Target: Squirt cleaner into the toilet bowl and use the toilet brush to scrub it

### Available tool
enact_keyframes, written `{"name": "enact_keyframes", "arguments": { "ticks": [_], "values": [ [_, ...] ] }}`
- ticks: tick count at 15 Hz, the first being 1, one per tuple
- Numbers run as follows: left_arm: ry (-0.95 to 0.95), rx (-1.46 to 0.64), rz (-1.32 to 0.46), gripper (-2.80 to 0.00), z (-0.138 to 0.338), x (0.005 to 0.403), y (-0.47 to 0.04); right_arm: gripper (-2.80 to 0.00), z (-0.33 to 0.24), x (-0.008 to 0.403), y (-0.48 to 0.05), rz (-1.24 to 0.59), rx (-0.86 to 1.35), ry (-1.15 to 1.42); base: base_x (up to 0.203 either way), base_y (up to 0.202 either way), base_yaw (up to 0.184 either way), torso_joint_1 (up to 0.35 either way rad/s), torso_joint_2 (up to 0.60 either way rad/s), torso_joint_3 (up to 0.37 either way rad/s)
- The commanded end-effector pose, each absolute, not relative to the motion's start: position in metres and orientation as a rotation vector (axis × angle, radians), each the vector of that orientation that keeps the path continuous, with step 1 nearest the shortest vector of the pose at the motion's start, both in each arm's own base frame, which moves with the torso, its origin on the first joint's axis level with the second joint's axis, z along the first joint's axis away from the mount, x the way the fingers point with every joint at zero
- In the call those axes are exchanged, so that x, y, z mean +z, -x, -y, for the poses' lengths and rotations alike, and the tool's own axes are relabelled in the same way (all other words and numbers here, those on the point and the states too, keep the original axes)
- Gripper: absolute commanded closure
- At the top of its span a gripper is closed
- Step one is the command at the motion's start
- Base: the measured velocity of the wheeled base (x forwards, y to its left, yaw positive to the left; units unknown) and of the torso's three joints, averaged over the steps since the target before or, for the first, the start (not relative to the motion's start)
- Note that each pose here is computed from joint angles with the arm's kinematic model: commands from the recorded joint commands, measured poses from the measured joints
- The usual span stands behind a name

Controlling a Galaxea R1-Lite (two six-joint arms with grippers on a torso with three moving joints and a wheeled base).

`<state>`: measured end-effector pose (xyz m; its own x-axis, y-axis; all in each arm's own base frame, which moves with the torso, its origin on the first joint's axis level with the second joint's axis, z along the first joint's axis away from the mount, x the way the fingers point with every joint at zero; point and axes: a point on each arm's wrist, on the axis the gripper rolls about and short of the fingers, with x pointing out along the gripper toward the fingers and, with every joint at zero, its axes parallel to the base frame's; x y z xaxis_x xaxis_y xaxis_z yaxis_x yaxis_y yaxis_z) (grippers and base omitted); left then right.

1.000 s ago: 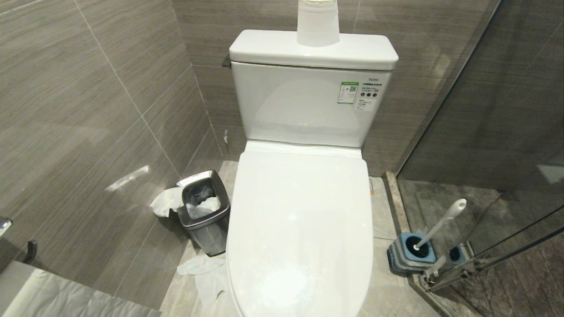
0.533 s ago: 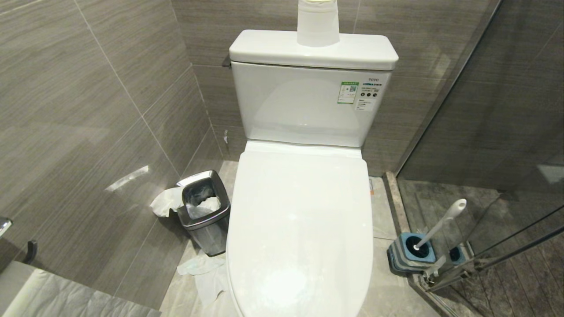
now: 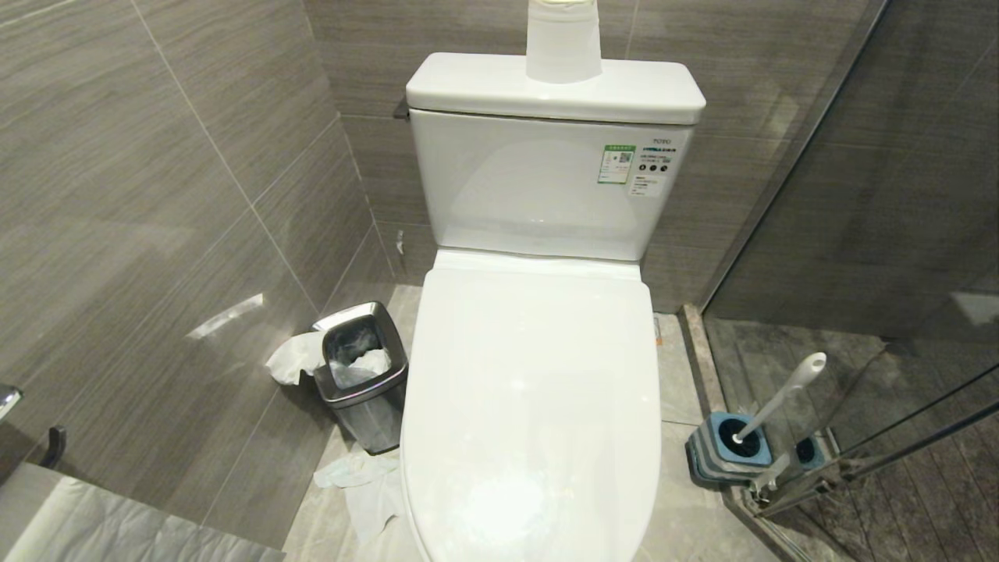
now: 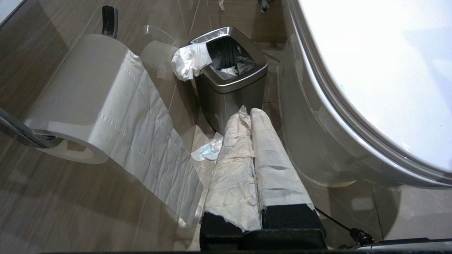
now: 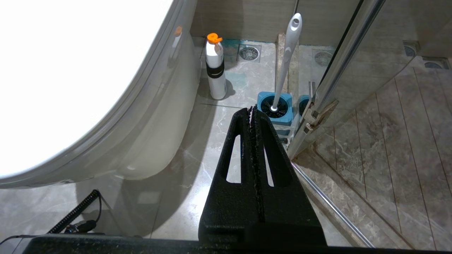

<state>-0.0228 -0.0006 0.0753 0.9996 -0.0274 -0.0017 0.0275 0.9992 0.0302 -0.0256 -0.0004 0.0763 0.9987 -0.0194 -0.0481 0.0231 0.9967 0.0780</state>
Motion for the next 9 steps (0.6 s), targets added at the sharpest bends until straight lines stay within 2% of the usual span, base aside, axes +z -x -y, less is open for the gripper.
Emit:
{"name": "enact_keyframes", "arguments": {
  "ticks": [1,9],
  "values": [
    [-0.031,-0.028,-0.003,0.0,0.0006,0.0749,0.0227,0.0,0.0004,0.0763,0.0256,-0.048,-0.022,-0.079,0.0,0.0,0.0,0.0,0.0,0.0],
    [-0.031,-0.028,-0.003,0.0,0.0006,0.0749,0.0226,0.0,0.0004,0.0763,0.0256,-0.048,-0.022,-0.079,0.0,0.0,0.0,0.0,0.0,0.0]
  ]
}}
